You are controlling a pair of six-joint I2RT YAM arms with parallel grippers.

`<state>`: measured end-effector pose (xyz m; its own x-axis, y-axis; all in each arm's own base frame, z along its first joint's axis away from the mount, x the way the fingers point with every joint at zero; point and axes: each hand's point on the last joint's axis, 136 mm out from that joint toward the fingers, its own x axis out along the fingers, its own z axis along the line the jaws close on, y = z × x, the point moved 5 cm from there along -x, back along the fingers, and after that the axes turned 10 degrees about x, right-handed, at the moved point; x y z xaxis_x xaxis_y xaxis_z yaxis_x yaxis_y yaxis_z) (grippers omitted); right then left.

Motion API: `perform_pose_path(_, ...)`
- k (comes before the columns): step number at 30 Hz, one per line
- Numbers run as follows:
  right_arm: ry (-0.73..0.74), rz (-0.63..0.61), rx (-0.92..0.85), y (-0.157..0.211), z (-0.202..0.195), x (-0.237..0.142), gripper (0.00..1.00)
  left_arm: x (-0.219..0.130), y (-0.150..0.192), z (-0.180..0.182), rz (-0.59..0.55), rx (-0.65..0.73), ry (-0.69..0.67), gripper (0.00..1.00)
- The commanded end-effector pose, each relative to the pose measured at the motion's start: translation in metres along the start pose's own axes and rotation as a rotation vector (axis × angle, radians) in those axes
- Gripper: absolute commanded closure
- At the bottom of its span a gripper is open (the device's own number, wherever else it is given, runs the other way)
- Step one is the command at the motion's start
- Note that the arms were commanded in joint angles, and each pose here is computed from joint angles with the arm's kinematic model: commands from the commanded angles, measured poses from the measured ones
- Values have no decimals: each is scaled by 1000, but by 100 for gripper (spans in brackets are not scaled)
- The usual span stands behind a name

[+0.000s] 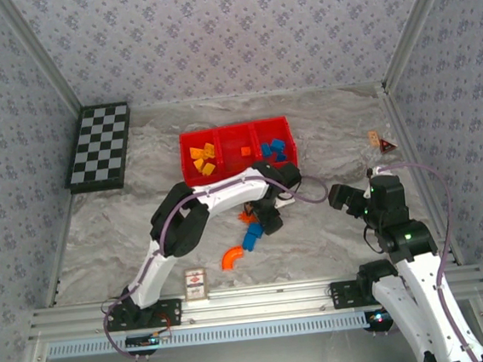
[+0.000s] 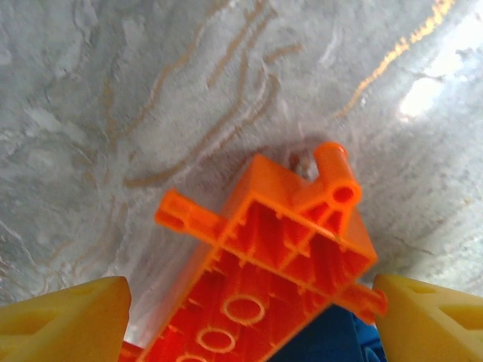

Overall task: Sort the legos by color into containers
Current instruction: Rotate the lego at the center of the table.

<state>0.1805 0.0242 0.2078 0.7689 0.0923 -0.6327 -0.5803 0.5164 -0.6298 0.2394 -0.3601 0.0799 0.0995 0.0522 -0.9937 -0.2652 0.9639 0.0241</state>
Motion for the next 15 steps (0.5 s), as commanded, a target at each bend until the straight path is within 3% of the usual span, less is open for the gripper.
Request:
perform_pose_path(1, 7, -6, 9, 0, -1, 2, 0, -2, -2, 18, 23, 1, -51, 21)
perform_pose_path(8, 5, -6, 8, 0, 0, 2, 0, -5, -17, 42, -9, -35, -94, 23)
perform_pose_path(15, 7, -5, 10, 0, -1, 2, 0, 0, -11, 51, 6, -77, -89, 24)
